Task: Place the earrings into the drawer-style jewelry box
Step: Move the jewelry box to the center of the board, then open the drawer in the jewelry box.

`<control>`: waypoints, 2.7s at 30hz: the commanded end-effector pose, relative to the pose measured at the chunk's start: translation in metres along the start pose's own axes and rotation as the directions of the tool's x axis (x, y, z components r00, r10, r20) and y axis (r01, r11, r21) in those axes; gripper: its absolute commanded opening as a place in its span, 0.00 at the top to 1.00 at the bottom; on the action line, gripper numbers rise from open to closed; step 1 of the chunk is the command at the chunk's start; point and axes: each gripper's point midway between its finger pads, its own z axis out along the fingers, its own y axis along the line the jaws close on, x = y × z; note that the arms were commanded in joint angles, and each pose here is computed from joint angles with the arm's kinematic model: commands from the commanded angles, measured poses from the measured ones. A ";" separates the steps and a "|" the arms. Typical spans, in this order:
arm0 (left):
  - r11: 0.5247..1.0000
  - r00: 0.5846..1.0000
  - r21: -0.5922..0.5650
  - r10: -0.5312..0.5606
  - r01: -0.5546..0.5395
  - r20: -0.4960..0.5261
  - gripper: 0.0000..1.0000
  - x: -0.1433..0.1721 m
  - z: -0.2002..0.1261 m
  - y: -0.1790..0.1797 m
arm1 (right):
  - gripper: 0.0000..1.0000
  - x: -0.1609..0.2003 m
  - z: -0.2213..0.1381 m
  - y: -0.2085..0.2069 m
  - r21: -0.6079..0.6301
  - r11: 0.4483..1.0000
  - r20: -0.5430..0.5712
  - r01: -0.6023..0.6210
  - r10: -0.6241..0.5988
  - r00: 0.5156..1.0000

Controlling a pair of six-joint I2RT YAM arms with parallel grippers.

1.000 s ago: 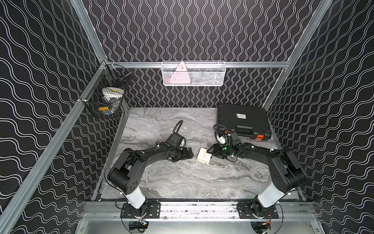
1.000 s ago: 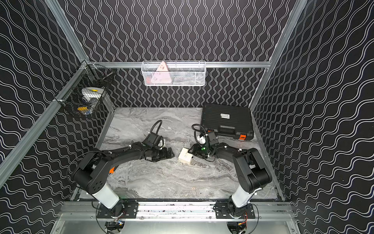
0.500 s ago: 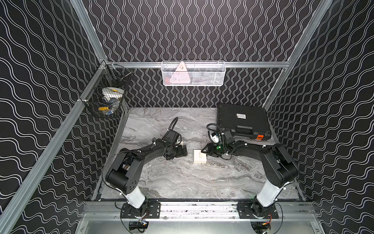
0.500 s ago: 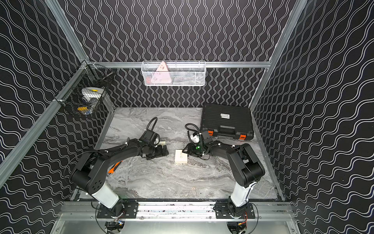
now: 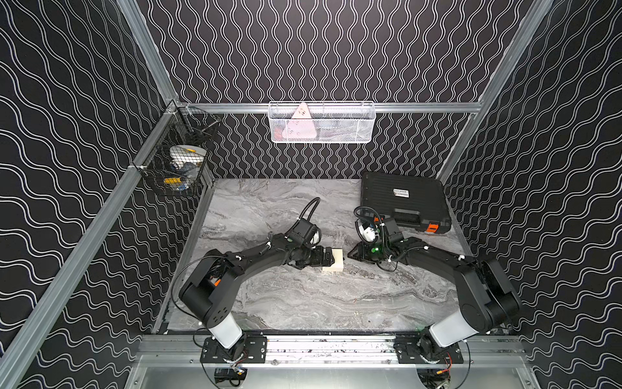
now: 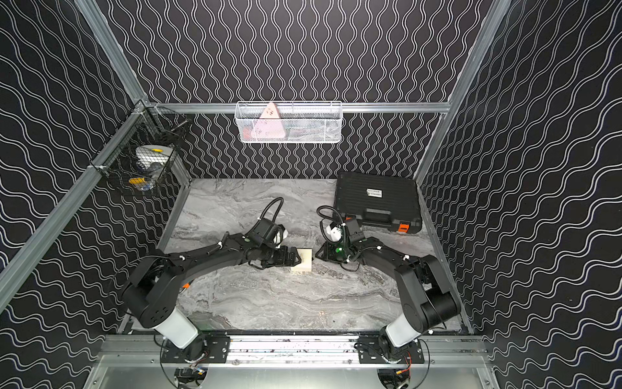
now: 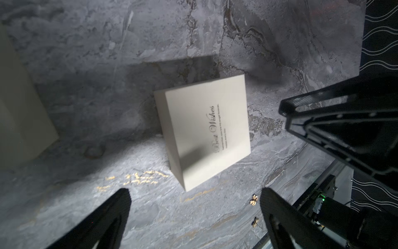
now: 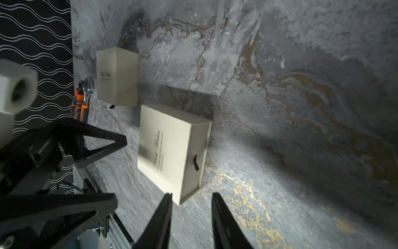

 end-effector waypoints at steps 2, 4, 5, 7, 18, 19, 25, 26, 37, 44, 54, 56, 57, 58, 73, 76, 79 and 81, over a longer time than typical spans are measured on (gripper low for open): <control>0.999 0.999 -0.019 0.042 -0.043 -0.018 0.01 -0.005 0.008 0.001 | 0.70 0.002 0.006 0.004 -0.051 0.999 -0.009 0.017 -0.018 1.000; 0.999 0.999 -0.020 0.040 -0.041 -0.035 0.01 -0.004 0.013 0.002 | 0.72 0.000 0.008 0.004 -0.067 0.998 -0.008 0.006 -0.007 1.000; 0.999 0.998 -0.018 0.038 -0.039 -0.042 0.01 -0.004 0.016 0.002 | 0.72 0.000 0.010 0.005 -0.078 0.997 -0.010 0.003 -0.004 1.000; 0.999 0.998 -0.011 0.036 -0.037 -0.047 0.01 -0.003 0.019 0.002 | 0.73 0.000 0.012 0.007 -0.095 0.995 -0.016 -0.004 0.003 1.000; 0.999 0.997 -0.027 0.025 -0.027 -0.073 0.01 0.004 0.026 0.010 | 0.77 0.001 0.028 0.002 -0.124 0.991 -0.034 -0.042 0.038 0.999; 0.999 0.997 -0.031 0.023 -0.026 -0.076 0.01 0.005 0.027 0.011 | 0.78 0.001 0.029 0.001 -0.124 0.991 -0.033 -0.045 0.041 0.999; 0.999 0.996 -0.045 0.023 -0.027 -0.085 0.01 0.008 0.030 0.016 | 0.80 0.003 0.034 -0.001 -0.132 0.989 -0.042 -0.063 0.058 0.997; 0.999 0.996 -0.045 0.023 -0.027 -0.085 0.01 0.009 0.030 0.016 | 0.80 0.003 0.035 -0.001 -0.135 0.989 -0.043 -0.066 0.061 0.997; 0.993 0.995 -0.105 0.035 -0.045 -0.097 0.02 0.008 0.031 0.028 | 0.90 0.001 0.039 0.003 -0.213 0.969 -0.043 -0.125 0.119 0.992; 0.966 0.994 -0.247 0.049 -0.071 -0.096 0.02 0.006 0.028 0.054 | 1.00 0.000 0.036 0.001 -0.219 0.966 -0.031 -0.141 0.137 0.990; 0.927 0.992 -0.374 -0.034 -0.013 -0.119 0.05 0.027 0.035 0.089 | 1.00 0.004 0.033 -0.009 -0.161 0.973 -0.016 -0.163 0.163 0.987; 0.921 0.992 -0.388 -0.042 -0.008 -0.120 0.05 0.031 0.034 0.094 | 1.00 0.005 0.034 -0.012 -0.144 0.975 -0.018 -0.171 0.171 0.985; 0.920 0.992 -0.393 -0.043 -0.007 -0.119 0.05 0.032 0.033 0.096 | 1.00 0.006 0.034 -0.014 -0.137 0.975 -0.020 -0.177 0.176 0.984; 0.917 0.992 -0.400 -0.044 -0.007 -0.118 0.05 0.033 0.033 0.097 | 1.00 0.006 0.033 -0.016 -0.131 0.975 -0.017 -0.180 0.179 0.984; 0.906 0.988 -0.423 -0.070 0.006 -0.135 0.05 0.041 0.036 0.109 | 1.00 0.009 0.007 -0.051 -0.033 0.970 0.031 -0.242 0.243 0.970; 0.906 0.989 -0.422 -0.067 0.003 -0.135 0.05 0.041 0.036 0.109 | 1.00 0.009 0.005 -0.053 -0.027 0.969 0.036 -0.246 0.247 0.968; 0.907 0.989 -0.422 -0.064 0.000 -0.136 0.05 0.040 0.036 0.109 | 1.00 0.009 0.003 -0.055 -0.021 0.968 0.041 -0.250 0.251 0.967; 0.907 0.989 -0.421 -0.063 0.001 -0.135 0.05 0.039 0.036 0.108 | 1.00 0.009 0.002 -0.057 -0.018 0.967 0.044 -0.253 0.254 0.966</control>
